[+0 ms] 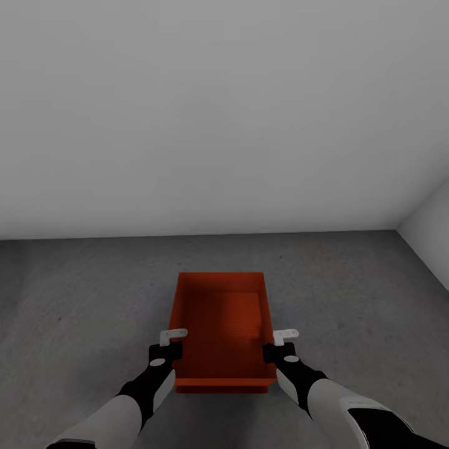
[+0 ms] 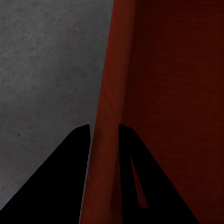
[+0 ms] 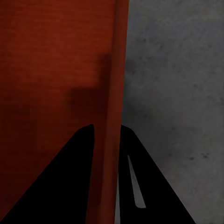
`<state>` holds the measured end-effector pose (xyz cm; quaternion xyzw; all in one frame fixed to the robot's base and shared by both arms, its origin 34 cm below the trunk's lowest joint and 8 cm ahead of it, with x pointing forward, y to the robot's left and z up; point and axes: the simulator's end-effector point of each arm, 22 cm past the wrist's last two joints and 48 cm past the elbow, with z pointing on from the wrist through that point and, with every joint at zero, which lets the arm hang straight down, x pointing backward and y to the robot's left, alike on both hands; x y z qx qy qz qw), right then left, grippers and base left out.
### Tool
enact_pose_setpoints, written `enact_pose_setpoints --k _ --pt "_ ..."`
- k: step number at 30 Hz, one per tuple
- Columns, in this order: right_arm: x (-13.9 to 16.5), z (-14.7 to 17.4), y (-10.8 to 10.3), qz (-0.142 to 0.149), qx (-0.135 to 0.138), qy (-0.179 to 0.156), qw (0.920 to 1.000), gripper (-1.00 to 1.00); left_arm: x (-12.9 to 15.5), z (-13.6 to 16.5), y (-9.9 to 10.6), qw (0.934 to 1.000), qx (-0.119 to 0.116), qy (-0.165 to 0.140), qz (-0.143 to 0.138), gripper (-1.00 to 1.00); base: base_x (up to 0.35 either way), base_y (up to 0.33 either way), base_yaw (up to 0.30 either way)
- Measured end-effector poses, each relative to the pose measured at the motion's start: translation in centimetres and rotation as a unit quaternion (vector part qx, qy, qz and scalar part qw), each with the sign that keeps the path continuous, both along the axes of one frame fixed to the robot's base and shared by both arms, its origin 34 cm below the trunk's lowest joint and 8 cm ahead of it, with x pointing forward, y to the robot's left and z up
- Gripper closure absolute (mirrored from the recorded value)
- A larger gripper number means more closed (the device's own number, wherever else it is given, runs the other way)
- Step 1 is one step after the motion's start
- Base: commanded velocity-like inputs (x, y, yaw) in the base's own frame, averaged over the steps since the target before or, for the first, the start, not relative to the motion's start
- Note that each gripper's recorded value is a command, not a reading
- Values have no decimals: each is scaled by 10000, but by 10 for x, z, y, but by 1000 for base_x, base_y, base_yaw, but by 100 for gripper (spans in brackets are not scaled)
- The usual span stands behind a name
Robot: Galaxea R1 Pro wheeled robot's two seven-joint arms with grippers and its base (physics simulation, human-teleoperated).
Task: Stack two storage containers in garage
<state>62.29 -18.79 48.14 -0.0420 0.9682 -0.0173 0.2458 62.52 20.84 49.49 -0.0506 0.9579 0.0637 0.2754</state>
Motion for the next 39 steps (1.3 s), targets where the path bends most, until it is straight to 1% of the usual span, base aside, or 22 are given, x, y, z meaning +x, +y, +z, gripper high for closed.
enact_pose_setpoints --k 23,29,39 --pt "-1 -1 0 0 1 12 10000 100 -1 -1 0 10000 -2 12 2 100 -8 7 0" --pt "-8 -4 0 0 -8 91 10000 100 -7 -4 0 10000 -4 92 0 100 -37 36 0" --pt "-10 -4 0 0 -12 111 9999 100 -9 -5 0 9999 -5 112 -6 100 -3 3 0"
